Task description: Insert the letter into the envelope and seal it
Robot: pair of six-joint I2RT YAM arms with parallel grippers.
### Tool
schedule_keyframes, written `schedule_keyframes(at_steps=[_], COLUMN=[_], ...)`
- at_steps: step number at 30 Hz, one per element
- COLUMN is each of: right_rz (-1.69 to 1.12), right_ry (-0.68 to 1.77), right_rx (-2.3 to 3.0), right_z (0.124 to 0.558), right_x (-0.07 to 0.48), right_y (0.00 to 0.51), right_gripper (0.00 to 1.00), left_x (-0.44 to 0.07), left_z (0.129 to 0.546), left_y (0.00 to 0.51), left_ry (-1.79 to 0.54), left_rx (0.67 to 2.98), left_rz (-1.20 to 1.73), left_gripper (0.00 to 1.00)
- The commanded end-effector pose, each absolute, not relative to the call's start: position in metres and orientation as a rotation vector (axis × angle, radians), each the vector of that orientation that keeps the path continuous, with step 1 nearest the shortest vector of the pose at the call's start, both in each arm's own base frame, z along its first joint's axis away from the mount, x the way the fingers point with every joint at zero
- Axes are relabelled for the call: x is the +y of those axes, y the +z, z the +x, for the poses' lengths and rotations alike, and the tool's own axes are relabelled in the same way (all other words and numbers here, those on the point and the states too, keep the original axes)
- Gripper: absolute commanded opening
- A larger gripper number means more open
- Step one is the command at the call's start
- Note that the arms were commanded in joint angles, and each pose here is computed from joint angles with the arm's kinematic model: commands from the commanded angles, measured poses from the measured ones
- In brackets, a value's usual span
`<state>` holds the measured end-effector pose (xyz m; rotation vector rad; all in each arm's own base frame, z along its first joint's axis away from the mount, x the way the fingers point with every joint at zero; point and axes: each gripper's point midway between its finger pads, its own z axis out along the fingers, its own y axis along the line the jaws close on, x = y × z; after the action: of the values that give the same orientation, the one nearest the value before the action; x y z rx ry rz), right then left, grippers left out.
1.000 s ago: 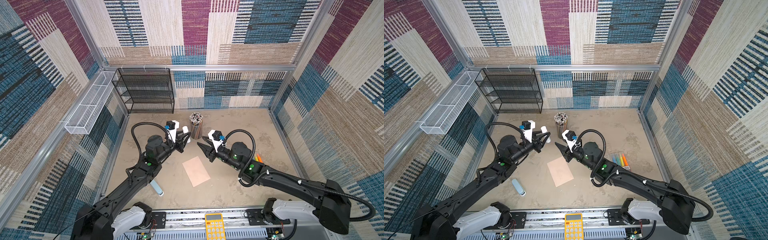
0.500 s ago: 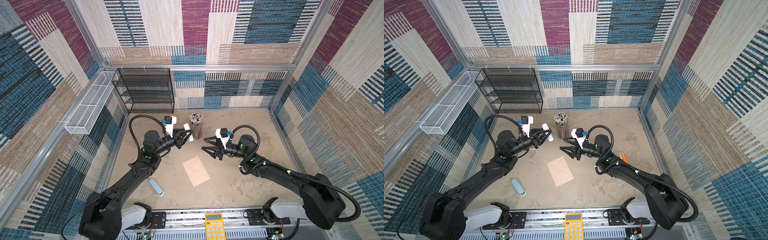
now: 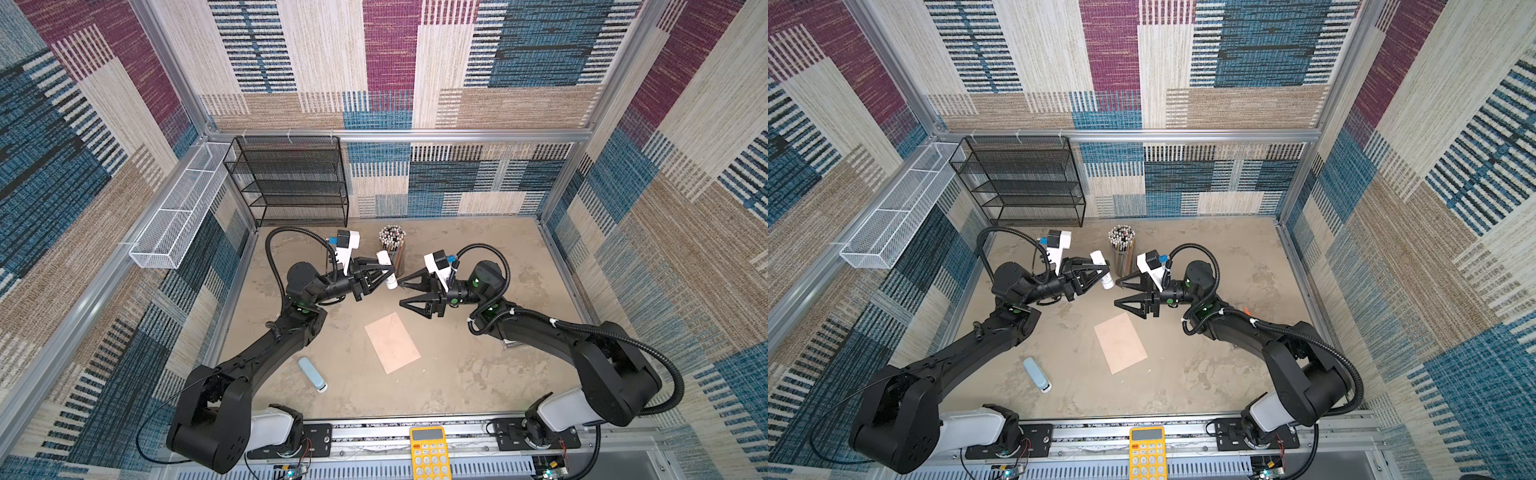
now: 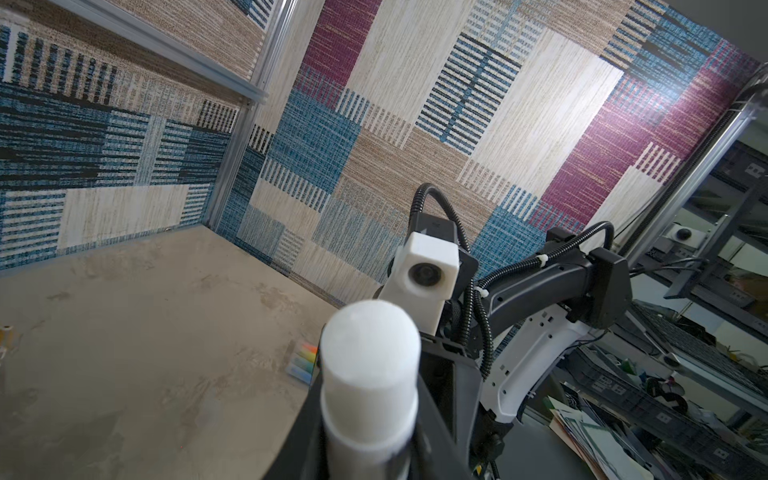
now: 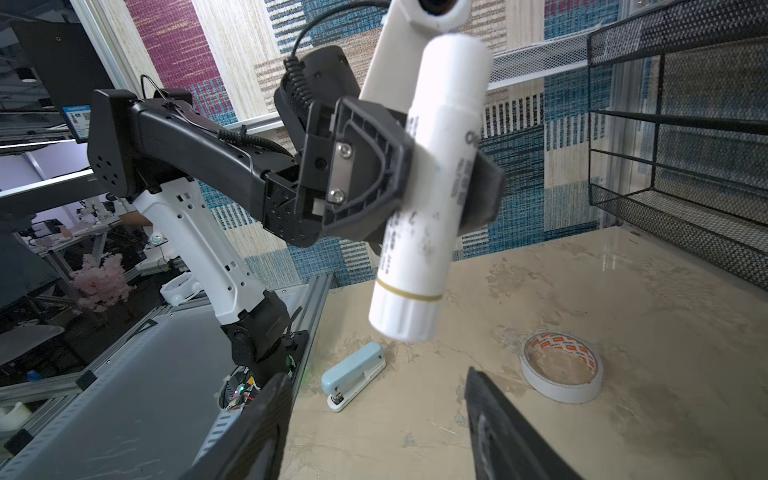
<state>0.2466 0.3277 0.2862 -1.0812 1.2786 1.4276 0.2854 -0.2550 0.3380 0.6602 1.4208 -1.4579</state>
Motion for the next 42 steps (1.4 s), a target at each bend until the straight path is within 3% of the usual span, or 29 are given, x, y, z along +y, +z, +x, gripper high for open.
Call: schedule_keyframes(at_steps=[1, 11, 31, 42], right_rz=[-1.117, -1.106, -1.091, -0.977], right_ry=[1.477, 1.539, 1.585, 1.536], right_rx=[1.224, 1.256, 1.314, 1.384], right_z=[0.239, 0.247, 0.255, 0.269], right_x=[0.328, 0.335, 0.341, 0.339], right_y=[0.299, 0.298, 0.293, 0.305], right_gripper=[0.69, 0.64, 0.26, 0.17], left_x=[-0.256, -0.265, -0.269, -0.268], left_z=[0.277, 0.276, 0.277, 0.280], left_y=[0.350, 0.344, 0.332, 0.318], left_ry=[-1.477, -1.492, -1.437, -1.250], left_rx=[1.355, 1.355, 1.399, 1.478], left_rz=[0.705, 0.727, 0.747, 0.747], left_gripper=[0.00, 0.00, 0.00, 0.00])
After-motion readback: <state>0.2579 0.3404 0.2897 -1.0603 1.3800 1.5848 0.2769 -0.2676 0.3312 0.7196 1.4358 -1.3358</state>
